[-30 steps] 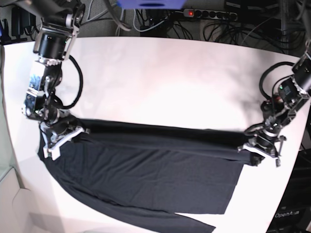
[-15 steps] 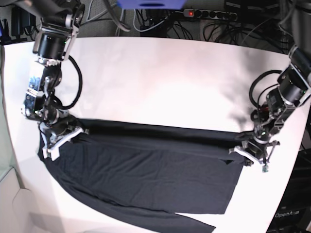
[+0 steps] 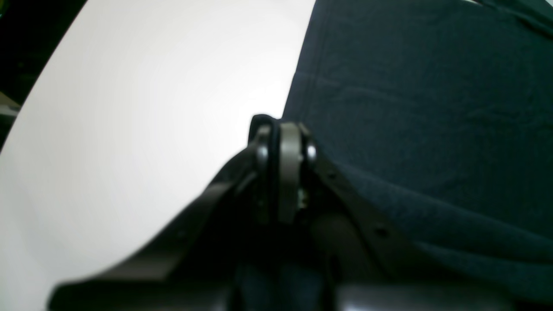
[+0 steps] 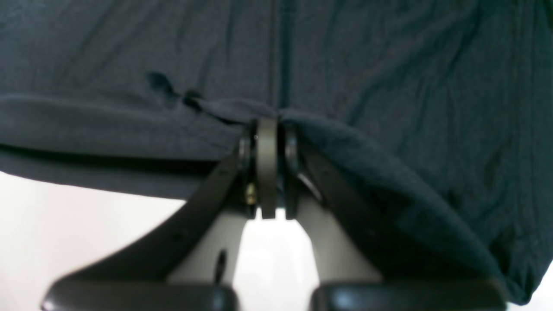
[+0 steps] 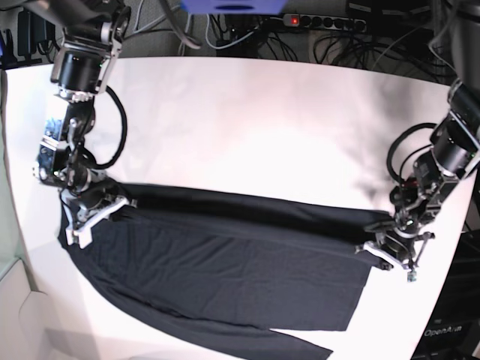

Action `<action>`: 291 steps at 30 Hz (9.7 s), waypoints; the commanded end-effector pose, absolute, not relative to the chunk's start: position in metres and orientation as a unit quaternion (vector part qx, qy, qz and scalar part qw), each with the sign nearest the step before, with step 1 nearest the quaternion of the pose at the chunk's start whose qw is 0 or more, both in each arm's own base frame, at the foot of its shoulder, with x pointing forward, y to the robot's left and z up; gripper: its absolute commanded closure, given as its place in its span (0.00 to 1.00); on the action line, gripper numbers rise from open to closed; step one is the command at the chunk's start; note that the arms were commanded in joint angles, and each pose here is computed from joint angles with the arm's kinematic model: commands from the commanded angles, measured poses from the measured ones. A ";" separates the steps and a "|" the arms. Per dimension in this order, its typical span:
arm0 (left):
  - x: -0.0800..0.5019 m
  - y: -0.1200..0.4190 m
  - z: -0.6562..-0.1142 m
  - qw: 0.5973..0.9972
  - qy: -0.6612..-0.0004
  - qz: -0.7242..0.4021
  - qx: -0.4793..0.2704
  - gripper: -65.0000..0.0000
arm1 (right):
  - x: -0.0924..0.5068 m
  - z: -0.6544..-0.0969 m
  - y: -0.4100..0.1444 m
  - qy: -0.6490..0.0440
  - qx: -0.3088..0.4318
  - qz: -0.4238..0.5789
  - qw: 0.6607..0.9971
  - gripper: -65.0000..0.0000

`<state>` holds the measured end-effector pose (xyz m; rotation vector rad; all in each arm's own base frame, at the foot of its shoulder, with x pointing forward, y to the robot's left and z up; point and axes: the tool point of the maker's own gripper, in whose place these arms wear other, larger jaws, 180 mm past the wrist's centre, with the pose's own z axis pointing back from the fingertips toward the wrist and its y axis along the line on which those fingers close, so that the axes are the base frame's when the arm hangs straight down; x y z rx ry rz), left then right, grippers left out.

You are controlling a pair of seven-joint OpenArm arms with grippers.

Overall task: Fold the T-shirt properly
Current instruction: 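Lower the held collar edge and drag it away from the hem, then pull the collar edge with both grippers to the table's edge, then lift the collar edge and carry both grippers toward the hem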

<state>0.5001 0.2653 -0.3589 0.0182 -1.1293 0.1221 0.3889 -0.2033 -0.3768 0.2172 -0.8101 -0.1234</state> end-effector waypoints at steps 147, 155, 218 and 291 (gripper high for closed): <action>0.098 0.315 -0.512 0.955 -0.258 -0.147 0.008 1.00 | 0.140 -0.439 -0.265 -0.351 0.017 -0.049 0.935 1.00; 0.119 0.303 -0.511 0.949 -0.281 -0.140 0.000 1.00 | 0.162 -0.412 -0.263 -0.390 0.010 -0.030 0.920 1.00; 0.153 0.302 -0.449 0.896 -0.421 -0.140 0.009 0.35 | 0.204 -0.363 -0.262 -0.458 -0.007 0.009 0.889 0.82; 0.424 0.292 -0.322 0.823 -0.566 0.051 -0.008 0.35 | 0.430 -0.350 -0.273 -0.424 0.019 0.086 0.901 0.54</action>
